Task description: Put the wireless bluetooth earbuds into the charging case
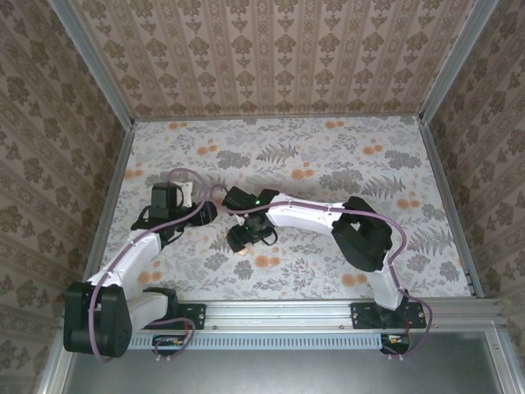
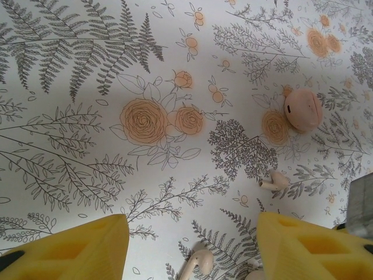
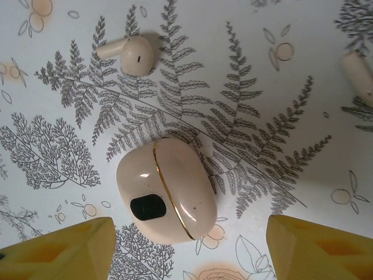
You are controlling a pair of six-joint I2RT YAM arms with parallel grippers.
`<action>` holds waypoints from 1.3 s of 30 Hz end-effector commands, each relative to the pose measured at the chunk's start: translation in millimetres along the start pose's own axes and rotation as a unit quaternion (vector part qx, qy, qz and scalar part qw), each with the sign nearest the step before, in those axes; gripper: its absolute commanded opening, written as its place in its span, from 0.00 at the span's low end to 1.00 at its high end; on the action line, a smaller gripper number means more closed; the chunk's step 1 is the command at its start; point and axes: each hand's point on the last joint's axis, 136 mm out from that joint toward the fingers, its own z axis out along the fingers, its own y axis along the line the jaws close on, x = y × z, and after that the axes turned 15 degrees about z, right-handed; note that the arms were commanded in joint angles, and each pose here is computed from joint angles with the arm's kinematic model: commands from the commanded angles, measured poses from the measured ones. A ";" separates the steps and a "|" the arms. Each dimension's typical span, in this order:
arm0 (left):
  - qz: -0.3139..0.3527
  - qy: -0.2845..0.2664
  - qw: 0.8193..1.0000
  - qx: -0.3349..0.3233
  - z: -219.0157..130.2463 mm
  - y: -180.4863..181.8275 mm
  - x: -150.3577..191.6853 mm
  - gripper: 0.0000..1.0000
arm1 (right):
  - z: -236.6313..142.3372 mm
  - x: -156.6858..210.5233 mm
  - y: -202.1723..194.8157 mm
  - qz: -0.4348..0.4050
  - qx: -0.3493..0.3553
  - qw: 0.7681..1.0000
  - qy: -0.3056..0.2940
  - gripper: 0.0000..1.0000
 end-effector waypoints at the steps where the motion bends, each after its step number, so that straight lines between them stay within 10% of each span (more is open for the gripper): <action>1: -0.008 -0.002 1.000 0.011 2.4 -0.4 0.6 0.59 | 8.9 12.0 2.8 -0.042 0.015 0.999 0.028 0.70; 22: -0.031 0.000 0.999 0.015 0.7 1.2 -0.7 0.57 | 29.1 9.8 -11.0 -0.099 0.069 0.992 0.021 0.56; 39: -0.022 -0.086 0.992 0.091 -27.8 -24.2 -43.2 0.54 | -53.7 -15.1 -7.6 -0.147 0.030 0.980 -0.131 0.40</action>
